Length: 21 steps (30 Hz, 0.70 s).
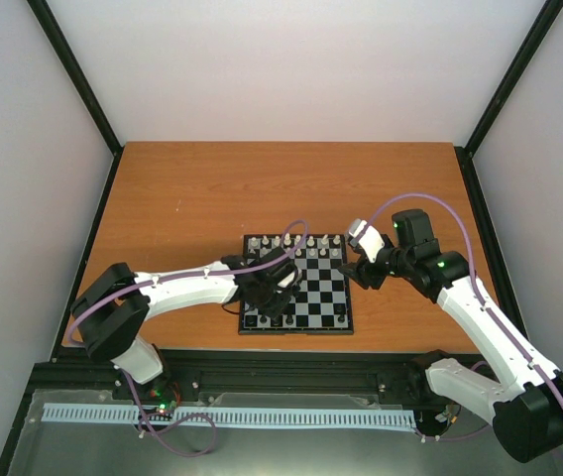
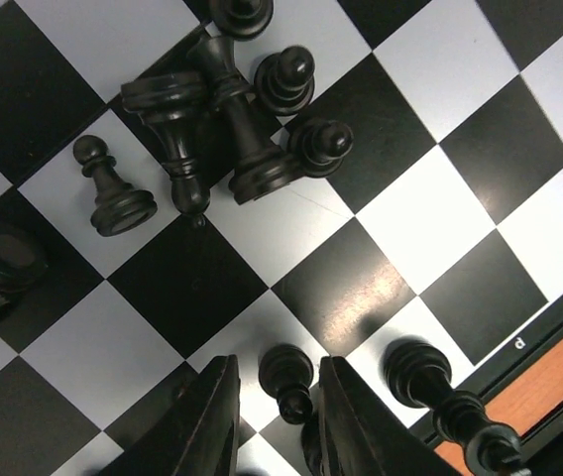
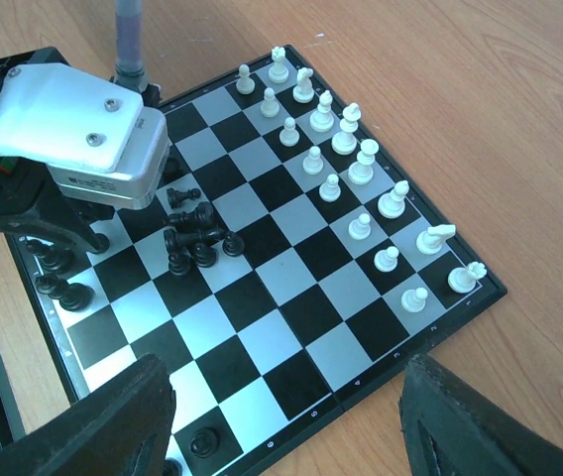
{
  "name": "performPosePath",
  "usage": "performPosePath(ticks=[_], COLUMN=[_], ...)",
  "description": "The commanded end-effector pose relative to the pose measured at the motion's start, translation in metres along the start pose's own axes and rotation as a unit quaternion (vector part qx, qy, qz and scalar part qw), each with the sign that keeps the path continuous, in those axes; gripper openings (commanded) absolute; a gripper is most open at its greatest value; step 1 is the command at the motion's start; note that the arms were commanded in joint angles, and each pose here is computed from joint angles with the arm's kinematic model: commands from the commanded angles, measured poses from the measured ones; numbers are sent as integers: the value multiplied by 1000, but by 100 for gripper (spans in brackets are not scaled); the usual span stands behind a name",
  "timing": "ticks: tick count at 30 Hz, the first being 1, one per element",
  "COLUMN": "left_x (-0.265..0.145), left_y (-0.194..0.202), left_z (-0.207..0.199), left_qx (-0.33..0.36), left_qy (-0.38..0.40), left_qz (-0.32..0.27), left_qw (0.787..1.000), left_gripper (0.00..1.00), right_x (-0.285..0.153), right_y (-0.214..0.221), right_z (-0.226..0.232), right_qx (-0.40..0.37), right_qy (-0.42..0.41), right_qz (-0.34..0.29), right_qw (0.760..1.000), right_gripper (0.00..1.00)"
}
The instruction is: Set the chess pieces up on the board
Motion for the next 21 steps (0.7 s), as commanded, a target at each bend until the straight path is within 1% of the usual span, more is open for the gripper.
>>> performPosePath(ticks=[1,7,10,12,13,14,15,16,19,21], left_x=[-32,-74,-89,-95,-95,-94,-92,-88,-75,-66], left_y=[-16,-26,-32,-34,-35,-35,-34,-34,-31,-31], left_z=[-16,-13,-6,3,8,13,18,24,41,47], left_qx=[9,5,-15,-38,-52,-60,-64,-67,-84,-101], left_qy=[31,10,-16,-41,-51,-57,-63,-69,-82,-67], left_qz=[-40,-102,-143,-169,-178,-183,-184,-182,-172,-171], left_qw=[999,995,989,984,981,980,979,979,978,978], left_gripper=[27,31,33,38,42,51,57,60,64,66], right_x=[1,1,0,-1,-1,-1,-1,-1,-3,-3], right_y=[1,2,1,1,1,1,1,0,0,-1], right_z=[0,0,0,1,1,1,2,2,3,4], right_qx=[-2,-3,-4,-5,-5,-5,-6,-6,-8,-10], right_qy=[-4,-3,-3,-4,-4,-6,-7,-7,-8,-10], right_qz=[-3,-2,-4,-5,-6,-7,-7,-8,-11,-15], right_qw=[1000,1000,1000,1000,1000,1000,1000,1000,1000,1000], right_gripper=[63,63,63,63,63,63,63,63,63,64])
Point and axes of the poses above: each gripper's point midway between its finger pads, its own x axis out along the fingers, its own z axis along the line the jaws close on, y = z × x, the point moved 8 cm from there along -x, back along the fingers, and after that the axes turned 15 degrees about -x, right-handed, at the moved point
